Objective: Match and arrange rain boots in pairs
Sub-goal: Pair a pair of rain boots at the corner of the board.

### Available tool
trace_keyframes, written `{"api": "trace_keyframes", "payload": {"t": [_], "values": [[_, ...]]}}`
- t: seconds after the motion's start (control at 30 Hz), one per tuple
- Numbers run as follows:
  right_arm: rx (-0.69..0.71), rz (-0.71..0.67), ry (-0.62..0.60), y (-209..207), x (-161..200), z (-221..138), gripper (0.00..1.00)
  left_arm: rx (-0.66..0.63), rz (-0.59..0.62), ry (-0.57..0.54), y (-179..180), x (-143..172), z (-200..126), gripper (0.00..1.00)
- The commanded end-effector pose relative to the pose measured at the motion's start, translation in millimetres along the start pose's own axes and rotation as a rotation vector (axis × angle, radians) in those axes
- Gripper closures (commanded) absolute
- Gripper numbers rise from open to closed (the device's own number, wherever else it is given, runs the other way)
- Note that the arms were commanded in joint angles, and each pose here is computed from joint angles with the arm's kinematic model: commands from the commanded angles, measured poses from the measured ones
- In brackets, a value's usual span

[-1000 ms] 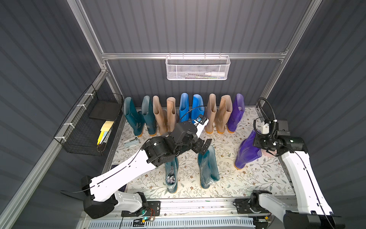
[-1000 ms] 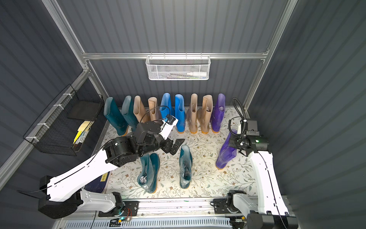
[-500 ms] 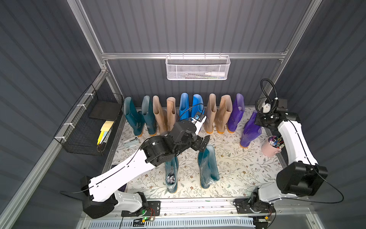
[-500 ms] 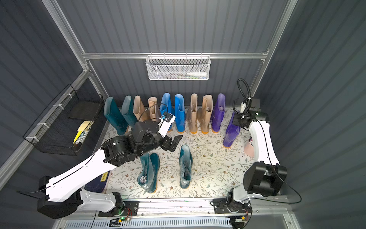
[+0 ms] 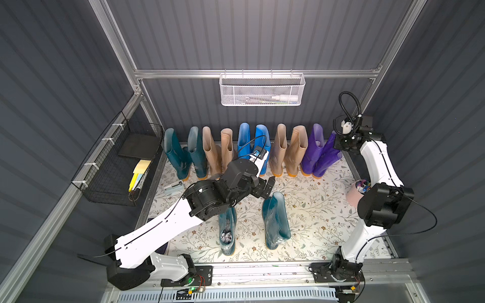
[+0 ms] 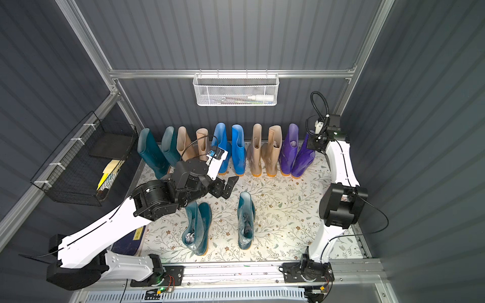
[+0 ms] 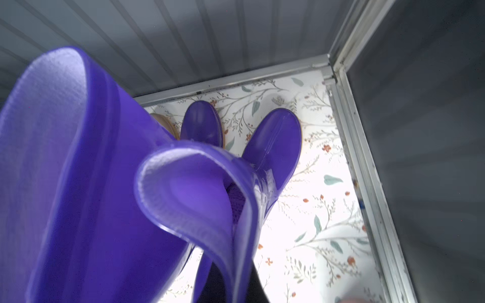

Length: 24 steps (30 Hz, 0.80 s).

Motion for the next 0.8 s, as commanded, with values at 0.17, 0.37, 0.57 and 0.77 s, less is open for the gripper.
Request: {"api": "trace_keyframes", "payload": {"t": [0.17,0.37,0.57,0.77], "values": [[-0.064,-0.143,-0.164,11.6,-46.7,7.3,1.00,-0.027,-0.048,-0.039,10.0,-9.8,-14.8,0.01],[-0.162,-0.209,-0.210,27.1,-57.8,20.0,1.00,-0.044,-0.064,-0.037,15.1,-4.9,-17.6,0.01],[-0.235,-0.242,-0.239,39.5,-64.7,21.4,1.00,-0.061,-0.072,-0.045,19.8,-4.8,-21.5,0.00],[-0.244,-0.233,-0.239,42.2,-65.9,18.0,0.97,-0.059,-0.050,-0.044,16.6,-8.5,-17.0,0.00]]}}
Point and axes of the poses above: each gripper's point midway between its finger pads, its own z axis out along the fingers, its own y axis along the line the jaws close on, x = y × z, the point moved 1 cm from there along -z, back along the fingers, and after that the axes turned 4 degrees about -z, right-handed, at the moved point
